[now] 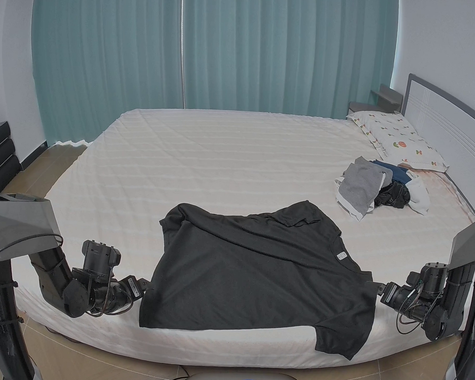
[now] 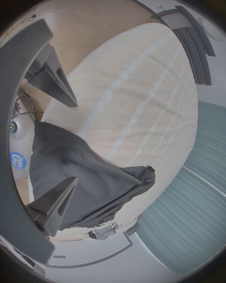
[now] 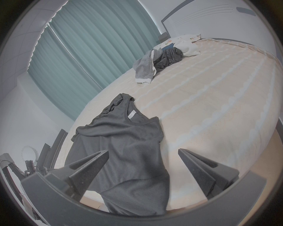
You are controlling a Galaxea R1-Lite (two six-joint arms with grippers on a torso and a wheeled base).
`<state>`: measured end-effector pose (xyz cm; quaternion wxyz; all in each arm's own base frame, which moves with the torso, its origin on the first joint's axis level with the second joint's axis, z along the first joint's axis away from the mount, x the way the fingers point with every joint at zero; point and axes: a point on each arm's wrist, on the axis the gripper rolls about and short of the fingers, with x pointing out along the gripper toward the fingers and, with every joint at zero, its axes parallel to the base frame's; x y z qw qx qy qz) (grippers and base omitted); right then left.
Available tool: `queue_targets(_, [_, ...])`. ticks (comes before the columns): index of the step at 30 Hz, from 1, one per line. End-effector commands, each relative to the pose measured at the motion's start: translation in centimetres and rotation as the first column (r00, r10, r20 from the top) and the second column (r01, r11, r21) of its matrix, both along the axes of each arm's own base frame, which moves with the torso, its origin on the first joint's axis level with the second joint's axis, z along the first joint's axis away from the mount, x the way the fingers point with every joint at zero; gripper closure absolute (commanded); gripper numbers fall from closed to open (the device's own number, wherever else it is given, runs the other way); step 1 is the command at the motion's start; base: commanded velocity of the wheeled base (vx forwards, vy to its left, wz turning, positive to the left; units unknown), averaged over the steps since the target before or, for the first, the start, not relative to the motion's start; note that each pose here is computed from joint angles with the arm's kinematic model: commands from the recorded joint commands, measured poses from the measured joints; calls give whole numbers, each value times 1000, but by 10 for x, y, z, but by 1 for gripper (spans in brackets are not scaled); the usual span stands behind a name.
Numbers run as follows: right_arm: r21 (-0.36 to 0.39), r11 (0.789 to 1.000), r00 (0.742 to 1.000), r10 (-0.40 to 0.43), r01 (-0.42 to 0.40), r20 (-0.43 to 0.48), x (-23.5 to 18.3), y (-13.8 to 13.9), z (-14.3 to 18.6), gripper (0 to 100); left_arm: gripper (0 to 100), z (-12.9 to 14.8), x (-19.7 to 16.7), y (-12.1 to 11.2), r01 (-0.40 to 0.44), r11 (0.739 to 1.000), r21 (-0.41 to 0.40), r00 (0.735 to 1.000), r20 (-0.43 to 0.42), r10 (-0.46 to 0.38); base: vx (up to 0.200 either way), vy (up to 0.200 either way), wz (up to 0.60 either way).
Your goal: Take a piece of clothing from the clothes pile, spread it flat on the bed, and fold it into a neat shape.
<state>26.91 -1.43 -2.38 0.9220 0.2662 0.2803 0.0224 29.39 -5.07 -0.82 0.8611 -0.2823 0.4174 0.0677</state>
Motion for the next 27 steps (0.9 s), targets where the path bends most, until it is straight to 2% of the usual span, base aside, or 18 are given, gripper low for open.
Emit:
queue_targets(1, [10, 1000, 999, -12, 12, 40, 5, -2, 7, 0, 0, 0, 2, 1, -5, 1000, -2, 1000, 6, 5, 0, 0, 0])
queue_targets(5, [32, 999, 999, -27, 26, 45, 6, -2, 9, 0, 0, 1, 5, 1, -18, 1000, -14, 1000, 14, 18, 0, 0, 0])
queue_targets(10, [37, 999, 998, -31, 29, 60, 8, -1, 12, 0, 0, 5, 12, -1, -67, 995, -68, 997, 30, 70, 0, 0, 0])
queue_targets(16, [37, 999, 998, -25, 22, 65, 8, 0, 13, 0, 0, 6, 13, -4, -65, 995, -80, 997, 37, 69, 200, 0, 0])
queue_targets(20, [37, 999, 998, -22, 19, 60, 8, 1, 12, 0, 0, 10, 21, -7, -108, 987, -121, 992, 55, 115, 200, 0, 0])
queue_targets(23, [38, 999, 998, -22, 20, 61, 8, 1, 13, 0, 0, 13, 23, -10, -123, 982, -146, 989, 61, 133, 0, 0, 0])
queue_targets(24, [37, 999, 997, -25, 23, 67, 8, 1, 14, 0, 0, 18, 26, -14, -143, 972, -187, 985, 73, 158, 0, 0, 0])
queue_targets(27, [46, 999, 997, -31, 28, 64, 8, 0, 14, 0, 0, 21, 32, -17, -138, 970, -198, 983, 93, 159, 0, 0, 0])
